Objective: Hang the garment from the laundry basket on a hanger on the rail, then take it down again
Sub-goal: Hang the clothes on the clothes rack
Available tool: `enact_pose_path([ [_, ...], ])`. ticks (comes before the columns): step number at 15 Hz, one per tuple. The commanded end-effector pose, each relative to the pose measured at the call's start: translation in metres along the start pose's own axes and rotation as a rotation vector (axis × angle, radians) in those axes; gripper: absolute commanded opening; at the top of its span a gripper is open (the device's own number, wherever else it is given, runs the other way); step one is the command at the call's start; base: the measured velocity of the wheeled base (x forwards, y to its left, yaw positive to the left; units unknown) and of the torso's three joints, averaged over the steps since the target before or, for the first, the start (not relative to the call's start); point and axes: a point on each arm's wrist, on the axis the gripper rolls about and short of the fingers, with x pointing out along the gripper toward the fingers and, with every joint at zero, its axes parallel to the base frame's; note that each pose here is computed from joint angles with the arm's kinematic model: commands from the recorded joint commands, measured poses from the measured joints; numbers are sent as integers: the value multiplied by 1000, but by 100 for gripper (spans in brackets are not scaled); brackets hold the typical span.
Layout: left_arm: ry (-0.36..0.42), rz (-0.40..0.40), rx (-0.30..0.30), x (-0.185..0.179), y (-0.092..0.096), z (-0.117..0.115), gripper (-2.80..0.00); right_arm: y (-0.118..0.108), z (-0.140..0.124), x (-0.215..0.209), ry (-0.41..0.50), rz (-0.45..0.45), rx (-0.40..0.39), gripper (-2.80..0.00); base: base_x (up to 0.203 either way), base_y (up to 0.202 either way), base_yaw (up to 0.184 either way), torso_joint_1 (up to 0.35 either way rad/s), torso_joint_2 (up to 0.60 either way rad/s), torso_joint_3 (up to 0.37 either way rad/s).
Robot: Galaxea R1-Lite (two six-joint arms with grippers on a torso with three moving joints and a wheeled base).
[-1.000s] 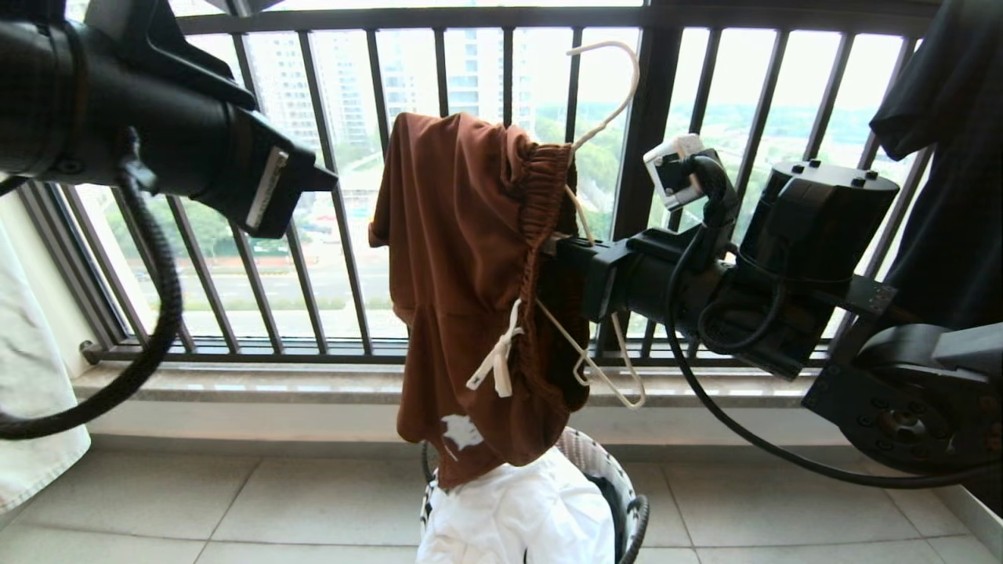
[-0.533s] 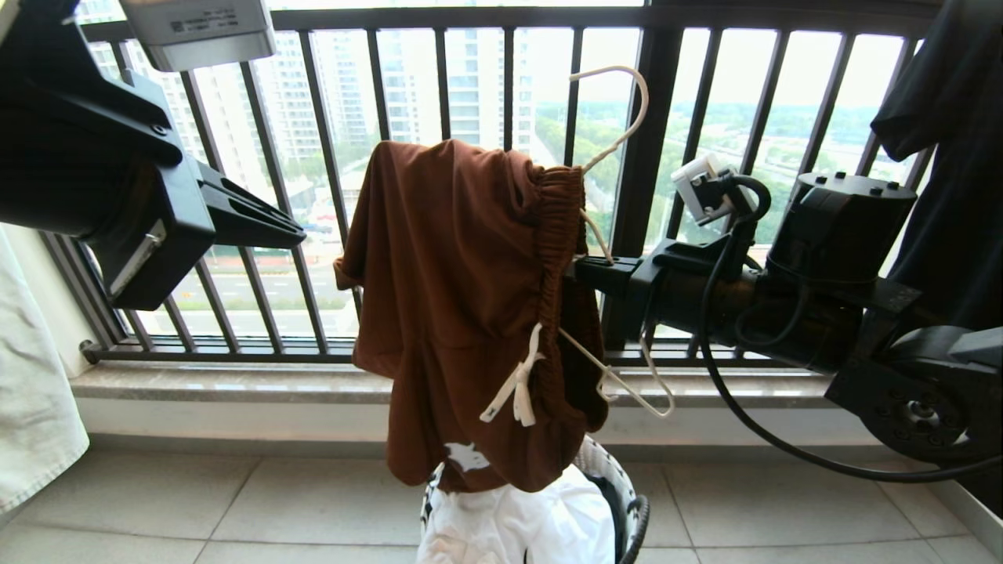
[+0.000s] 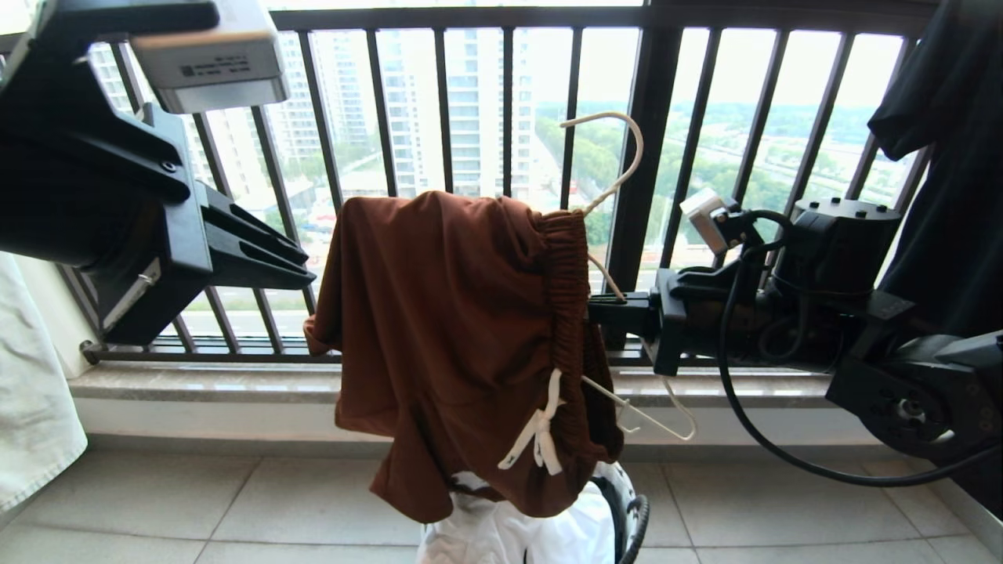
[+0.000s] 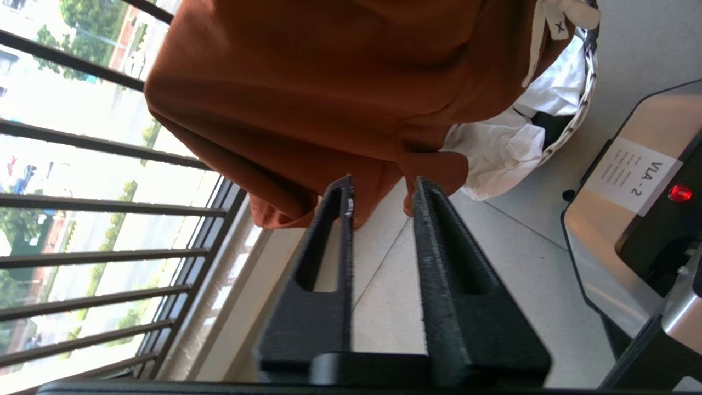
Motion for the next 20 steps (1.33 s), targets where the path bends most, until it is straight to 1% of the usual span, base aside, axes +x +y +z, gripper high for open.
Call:
enact_pose_path([
  [1,15,-26,50,11,1,2,0,-2,-7,1,16,9,0,-280,0,0,0,0,0,0],
  [2,0,-41,70,15,3,5,0,-1,-8,1,18,16,-2,-280,0,0,0,0,0,0],
  [4,-17,-59,88,30,10,15,0,0,-9,0,20,25,-15,-280,0,0,0,0,0,0],
  [6,-24,-61,150,51,15,23,0,1,-9,-1,22,27,-15,-280,0,0,0,0,0,0],
  [8,-66,-56,167,68,18,30,0,2,-9,-2,22,27,-15,-280,0,0,0,0,0,0],
  [9,-102,-85,167,78,19,33,0,2,-10,-2,24,27,-14,-280,0,0,0,0,0,0],
  [11,-160,-108,168,101,23,39,0,3,-9,-2,23,27,-35,-280,0,0,0,0,0,0],
  [14,-206,-149,158,128,25,42,0,8,-3,-7,11,26,-62,-280,0,0,0,0,0,0],
  [16,-265,-160,136,138,29,45,0,8,-3,-7,10,26,-63,-280,0,0,0,0,0,0],
  [18,-273,-188,128,147,31,43,0,8,-5,-6,14,27,-62,-280,0,0,0,0,0,0],
  [19,-288,-202,123,149,31,43,0,8,-5,-6,14,27,-70,-280,0,0,0,0,0,0],
  [20,-310,-225,94,151,31,44,0,8,-5,-6,15,27,-74,-280,0,0,0,0,0,0],
])
